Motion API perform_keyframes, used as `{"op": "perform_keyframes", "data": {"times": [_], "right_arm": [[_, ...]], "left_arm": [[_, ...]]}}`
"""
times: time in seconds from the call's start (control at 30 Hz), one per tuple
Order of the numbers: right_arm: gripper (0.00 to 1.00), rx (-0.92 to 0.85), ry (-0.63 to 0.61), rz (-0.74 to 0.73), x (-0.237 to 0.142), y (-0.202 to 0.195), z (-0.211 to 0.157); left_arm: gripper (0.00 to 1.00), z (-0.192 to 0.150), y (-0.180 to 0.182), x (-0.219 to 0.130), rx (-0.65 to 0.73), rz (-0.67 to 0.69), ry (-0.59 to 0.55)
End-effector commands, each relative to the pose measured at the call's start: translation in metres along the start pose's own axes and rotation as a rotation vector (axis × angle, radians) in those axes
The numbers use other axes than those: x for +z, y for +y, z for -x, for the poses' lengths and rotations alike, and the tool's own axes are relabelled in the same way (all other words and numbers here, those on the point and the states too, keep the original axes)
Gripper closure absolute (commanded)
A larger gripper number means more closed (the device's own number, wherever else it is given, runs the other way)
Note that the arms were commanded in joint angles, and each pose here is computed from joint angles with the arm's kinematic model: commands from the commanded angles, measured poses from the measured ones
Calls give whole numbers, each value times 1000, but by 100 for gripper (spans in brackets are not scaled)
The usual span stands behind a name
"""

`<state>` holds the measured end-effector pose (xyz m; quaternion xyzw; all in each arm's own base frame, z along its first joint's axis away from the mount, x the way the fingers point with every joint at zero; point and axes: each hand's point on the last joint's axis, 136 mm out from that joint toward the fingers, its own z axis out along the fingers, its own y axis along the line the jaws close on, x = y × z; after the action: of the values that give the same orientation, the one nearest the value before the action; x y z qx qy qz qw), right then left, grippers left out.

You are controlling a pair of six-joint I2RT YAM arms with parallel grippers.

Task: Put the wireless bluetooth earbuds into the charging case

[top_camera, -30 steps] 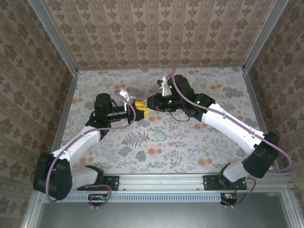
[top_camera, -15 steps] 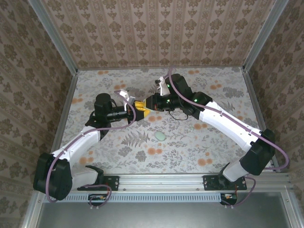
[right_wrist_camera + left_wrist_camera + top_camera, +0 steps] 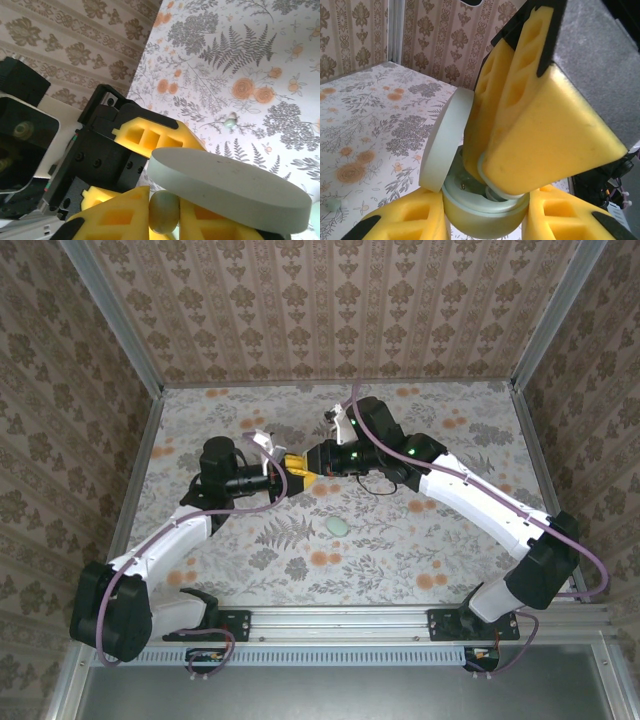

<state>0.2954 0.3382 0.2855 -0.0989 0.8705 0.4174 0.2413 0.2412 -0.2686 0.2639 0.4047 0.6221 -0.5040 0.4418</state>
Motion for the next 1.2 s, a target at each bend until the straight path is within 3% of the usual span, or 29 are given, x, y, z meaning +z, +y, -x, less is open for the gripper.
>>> {"op": "perform_keyframes", "data": {"times": [0.0,0.7,1.17], "right_arm": [[79,-6,38,-100,-4,-18,-11],[66,-18,-1,-116,-9,-9,7],[63,-94,-71,-5,-53,28,14]], "left_arm": [[89,28,-14,-4,117,-28,-56],[89,24,-17,-3,117,-34,-41],[90,23,-2,-8,44,19,-41]]}}
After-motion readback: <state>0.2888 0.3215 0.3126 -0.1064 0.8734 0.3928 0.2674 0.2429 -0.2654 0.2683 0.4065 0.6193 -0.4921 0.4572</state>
